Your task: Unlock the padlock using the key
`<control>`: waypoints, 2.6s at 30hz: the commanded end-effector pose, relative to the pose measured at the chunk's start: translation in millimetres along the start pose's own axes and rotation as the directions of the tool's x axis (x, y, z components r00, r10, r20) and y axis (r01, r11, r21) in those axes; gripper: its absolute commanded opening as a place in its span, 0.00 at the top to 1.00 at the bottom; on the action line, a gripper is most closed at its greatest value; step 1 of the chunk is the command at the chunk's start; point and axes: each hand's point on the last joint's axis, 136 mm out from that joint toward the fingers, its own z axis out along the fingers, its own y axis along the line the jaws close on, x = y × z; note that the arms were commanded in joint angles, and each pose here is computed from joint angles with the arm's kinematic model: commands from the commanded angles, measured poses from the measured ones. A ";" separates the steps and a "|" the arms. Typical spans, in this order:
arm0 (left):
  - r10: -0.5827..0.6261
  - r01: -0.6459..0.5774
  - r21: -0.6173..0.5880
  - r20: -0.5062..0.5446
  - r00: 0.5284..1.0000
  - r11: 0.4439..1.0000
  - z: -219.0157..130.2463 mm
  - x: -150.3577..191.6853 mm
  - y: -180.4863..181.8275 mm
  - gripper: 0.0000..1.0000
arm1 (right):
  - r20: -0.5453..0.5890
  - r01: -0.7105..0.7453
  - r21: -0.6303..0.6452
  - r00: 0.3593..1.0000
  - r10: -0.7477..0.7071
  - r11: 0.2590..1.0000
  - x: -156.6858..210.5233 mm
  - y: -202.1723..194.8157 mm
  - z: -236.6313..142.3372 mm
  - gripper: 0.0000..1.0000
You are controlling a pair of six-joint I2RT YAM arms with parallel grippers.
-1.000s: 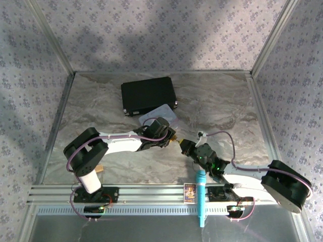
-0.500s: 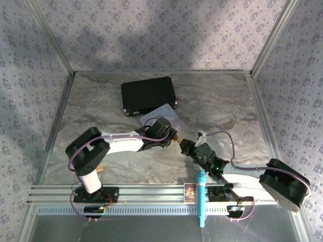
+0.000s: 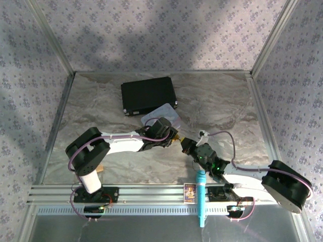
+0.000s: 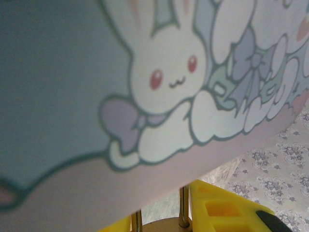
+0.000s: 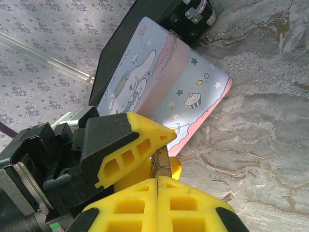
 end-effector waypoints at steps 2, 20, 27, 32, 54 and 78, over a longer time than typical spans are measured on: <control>-0.132 0.104 -0.169 -0.163 0.978 0.980 9.8 35.7 50.0 0.90 | 0.020 0.000 0.027 1.000 0.000 1.000 -1.6 -2.8 2.9 1.00; -0.128 0.098 -0.164 -0.185 0.974 0.982 9.0 45.4 46.8 0.90 | -0.003 0.000 0.023 1.000 0.000 1.000 9.1 2.5 13.0 1.00; -0.128 0.098 -0.167 -0.179 0.975 0.981 8.4 44.1 48.3 0.90 | -0.021 -0.016 0.005 1.000 0.016 1.000 17.2 4.1 20.9 1.00; -0.138 0.109 -0.162 -0.180 0.974 0.981 9.8 43.4 45.4 0.90 | -0.011 -0.012 0.020 1.000 0.013 1.000 18.8 -0.3 14.8 1.00; -0.144 0.114 -0.144 -0.221 0.965 0.983 8.5 52.4 40.1 0.90 | -0.007 -0.020 0.058 1.000 0.020 0.998 22.8 -7.7 19.6 1.00; -0.137 0.110 -0.119 -0.250 0.959 0.987 6.3 65.1 27.7 0.91 | -0.030 -0.031 0.108 0.999 0.035 0.994 35.9 -24.6 24.6 1.00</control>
